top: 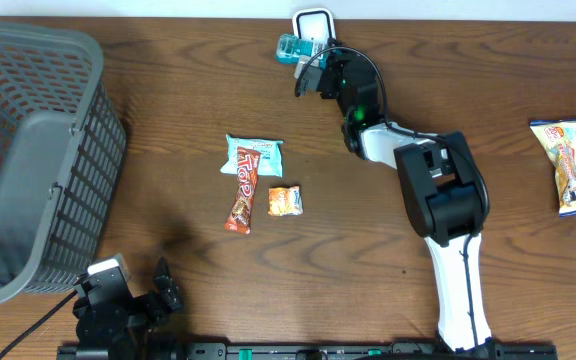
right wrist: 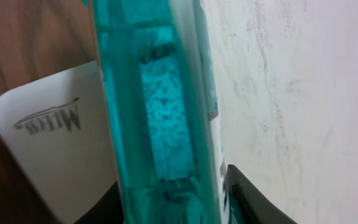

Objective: Scan the item barcode
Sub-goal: 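Present the bottle's side label to the white scanner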

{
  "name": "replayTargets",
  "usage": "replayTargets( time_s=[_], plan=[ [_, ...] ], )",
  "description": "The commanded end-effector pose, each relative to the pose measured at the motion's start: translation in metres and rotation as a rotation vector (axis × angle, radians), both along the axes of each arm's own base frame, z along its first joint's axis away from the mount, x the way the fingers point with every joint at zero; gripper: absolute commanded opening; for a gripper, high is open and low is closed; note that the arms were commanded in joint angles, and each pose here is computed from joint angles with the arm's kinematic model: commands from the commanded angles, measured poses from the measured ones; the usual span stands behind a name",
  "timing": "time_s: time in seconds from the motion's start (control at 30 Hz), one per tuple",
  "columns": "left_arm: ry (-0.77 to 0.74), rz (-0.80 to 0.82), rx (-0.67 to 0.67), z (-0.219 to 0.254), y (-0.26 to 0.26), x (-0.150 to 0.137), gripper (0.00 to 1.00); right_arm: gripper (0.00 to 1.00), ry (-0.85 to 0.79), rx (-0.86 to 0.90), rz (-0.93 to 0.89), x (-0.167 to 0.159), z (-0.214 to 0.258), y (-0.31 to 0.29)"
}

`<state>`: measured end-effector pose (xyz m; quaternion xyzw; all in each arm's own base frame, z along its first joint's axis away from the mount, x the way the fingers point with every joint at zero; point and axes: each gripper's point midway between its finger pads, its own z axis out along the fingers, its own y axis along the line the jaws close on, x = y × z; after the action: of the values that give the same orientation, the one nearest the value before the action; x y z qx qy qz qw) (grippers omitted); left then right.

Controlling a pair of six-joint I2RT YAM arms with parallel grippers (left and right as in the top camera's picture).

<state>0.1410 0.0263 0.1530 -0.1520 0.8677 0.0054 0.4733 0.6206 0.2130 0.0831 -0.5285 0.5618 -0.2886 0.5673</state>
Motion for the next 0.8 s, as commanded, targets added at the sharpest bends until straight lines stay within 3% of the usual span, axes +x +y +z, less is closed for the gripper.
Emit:
replayTargets(
  time_s=[0.0, 0.47, 0.77],
  plan=[
    [0.002, 0.005, 0.004, -0.001, 0.001, 0.000, 0.99, 0.01, -0.106, 0.013, -0.011, 0.019, 0.038, 0.005],
    [0.002, 0.005, 0.004, -0.001, 0.001, 0.000, 0.99, 0.01, -0.088, -0.066, -0.039, 0.039, 0.032, 0.004],
    [0.002, 0.005, 0.004, -0.001, 0.001, 0.000, 0.99, 0.01, -0.082, -0.087, -0.184, 0.044, 0.048, -0.027]
  ],
)
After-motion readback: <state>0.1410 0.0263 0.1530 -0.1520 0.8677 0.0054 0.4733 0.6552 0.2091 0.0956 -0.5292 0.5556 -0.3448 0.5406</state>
